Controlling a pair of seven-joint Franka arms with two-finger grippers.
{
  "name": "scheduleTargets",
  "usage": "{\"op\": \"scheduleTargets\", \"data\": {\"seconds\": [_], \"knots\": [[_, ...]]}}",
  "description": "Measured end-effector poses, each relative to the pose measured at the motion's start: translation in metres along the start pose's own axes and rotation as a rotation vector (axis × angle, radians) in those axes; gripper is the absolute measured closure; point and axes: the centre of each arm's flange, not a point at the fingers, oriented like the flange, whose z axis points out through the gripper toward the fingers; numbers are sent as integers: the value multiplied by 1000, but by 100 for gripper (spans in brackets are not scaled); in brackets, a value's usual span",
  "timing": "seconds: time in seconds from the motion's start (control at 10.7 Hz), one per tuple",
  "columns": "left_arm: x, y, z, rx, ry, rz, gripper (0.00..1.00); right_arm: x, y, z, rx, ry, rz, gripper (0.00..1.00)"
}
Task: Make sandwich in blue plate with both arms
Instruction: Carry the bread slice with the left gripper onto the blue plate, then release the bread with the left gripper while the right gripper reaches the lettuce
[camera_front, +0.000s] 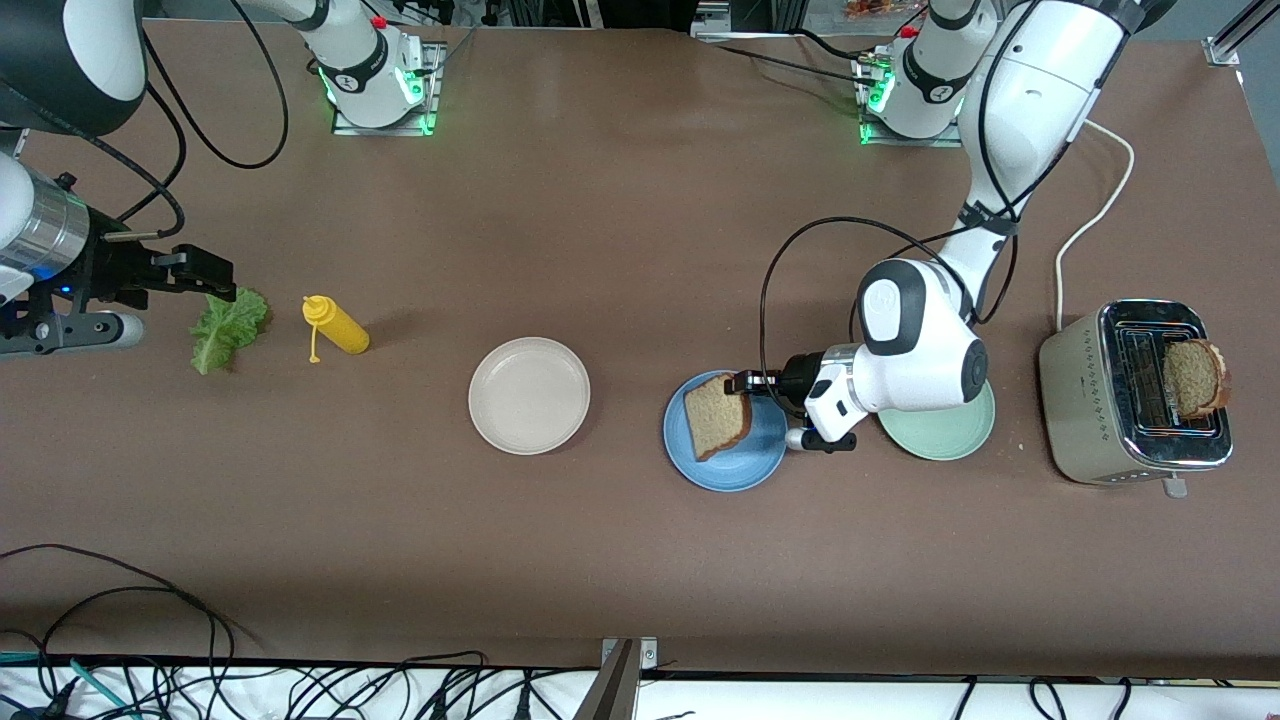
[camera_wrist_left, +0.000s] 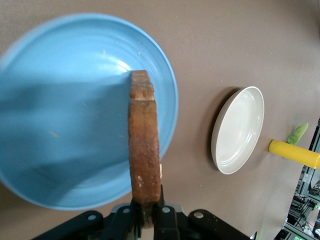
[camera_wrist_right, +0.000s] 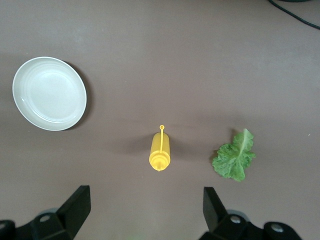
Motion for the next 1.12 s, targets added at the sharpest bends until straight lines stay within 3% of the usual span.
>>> {"op": "scheduleTargets", "data": {"seconds": [0.56, 0.65, 0.84, 1.12], "knots": [[9, -32, 2, 19, 3, 183, 87, 0, 0, 0, 21, 4, -50, 0], [13, -42, -1, 27, 9, 177, 74, 1, 7, 1, 15, 1, -93, 0], [21, -65, -15, 46, 32, 154, 47, 3, 23, 9, -53, -25, -155, 0], [34, -118, -58, 79, 49, 148, 9, 17, 46, 54, -75, -87, -138, 0]]}}
